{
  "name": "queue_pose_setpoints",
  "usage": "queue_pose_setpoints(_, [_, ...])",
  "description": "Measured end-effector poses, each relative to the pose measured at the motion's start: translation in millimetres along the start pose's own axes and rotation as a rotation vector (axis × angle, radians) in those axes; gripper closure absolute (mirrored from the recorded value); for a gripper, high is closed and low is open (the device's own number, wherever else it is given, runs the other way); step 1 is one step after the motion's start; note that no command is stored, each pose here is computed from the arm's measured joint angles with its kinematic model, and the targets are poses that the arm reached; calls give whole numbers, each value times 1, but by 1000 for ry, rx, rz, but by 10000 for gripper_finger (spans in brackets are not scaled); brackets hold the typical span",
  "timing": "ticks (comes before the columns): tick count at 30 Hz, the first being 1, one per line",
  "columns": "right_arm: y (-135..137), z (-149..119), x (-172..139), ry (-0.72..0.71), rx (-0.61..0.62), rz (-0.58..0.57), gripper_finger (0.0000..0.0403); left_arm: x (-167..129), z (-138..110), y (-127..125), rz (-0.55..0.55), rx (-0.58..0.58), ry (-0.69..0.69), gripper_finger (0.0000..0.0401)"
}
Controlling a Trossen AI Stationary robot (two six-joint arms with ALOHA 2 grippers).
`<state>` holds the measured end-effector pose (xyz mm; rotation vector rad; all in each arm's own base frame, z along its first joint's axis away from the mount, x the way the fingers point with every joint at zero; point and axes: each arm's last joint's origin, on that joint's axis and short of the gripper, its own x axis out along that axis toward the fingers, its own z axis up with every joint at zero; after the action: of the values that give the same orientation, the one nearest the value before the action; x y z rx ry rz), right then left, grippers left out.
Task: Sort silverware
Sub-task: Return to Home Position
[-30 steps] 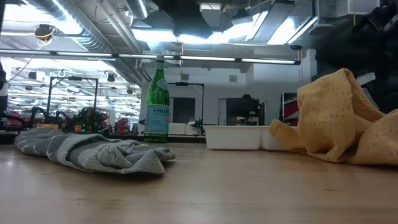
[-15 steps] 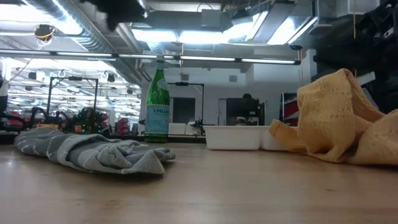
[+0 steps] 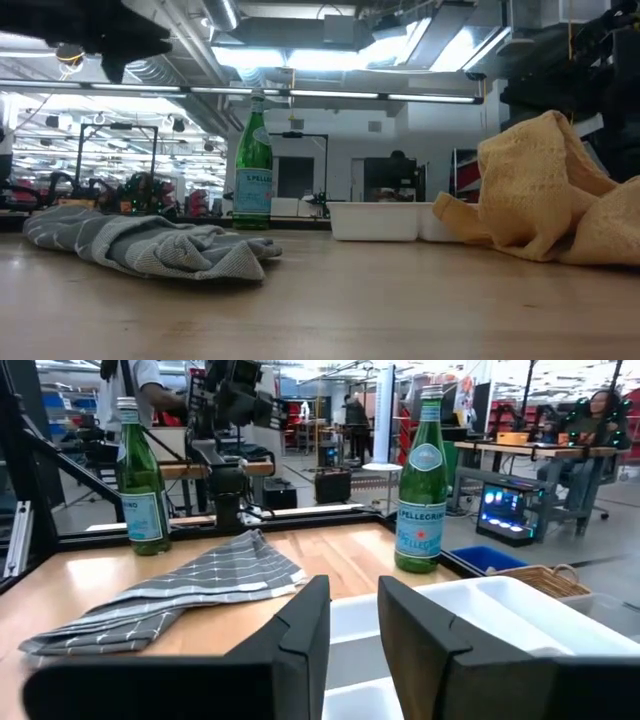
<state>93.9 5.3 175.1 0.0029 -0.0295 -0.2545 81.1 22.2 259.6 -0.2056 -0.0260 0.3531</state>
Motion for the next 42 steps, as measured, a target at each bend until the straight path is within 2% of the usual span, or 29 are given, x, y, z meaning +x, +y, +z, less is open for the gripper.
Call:
queue_pose_setpoints(7, [0, 0, 0, 0, 8, 8, 314, -10, -23, 6, -27, -15, -132, 287])
queue_pose_setpoints(13, [0, 0, 0, 2, 59, 10, 314, -2, -40, 8, -46, 15, -84, 287])
queue_pose_setpoints(20, [0, -1, 0, 4, 85, 10, 314, 6, -67, 11, -79, -4, -7, 287])
queue_pose_setpoints(26, [0, -1, 0, 5, 84, 10, 314, 14, -85, 14, -92, -5, -70, 287])
queue_pose_setpoints(34, [0, -1, 0, 6, 114, 10, 314, 14, -88, 14, -110, 81, -38, 287])
queue_pose_setpoints(42, [1, -2, 1, 19, 73, 10, 314, 16, -94, 14, -110, 87, 29, 287])
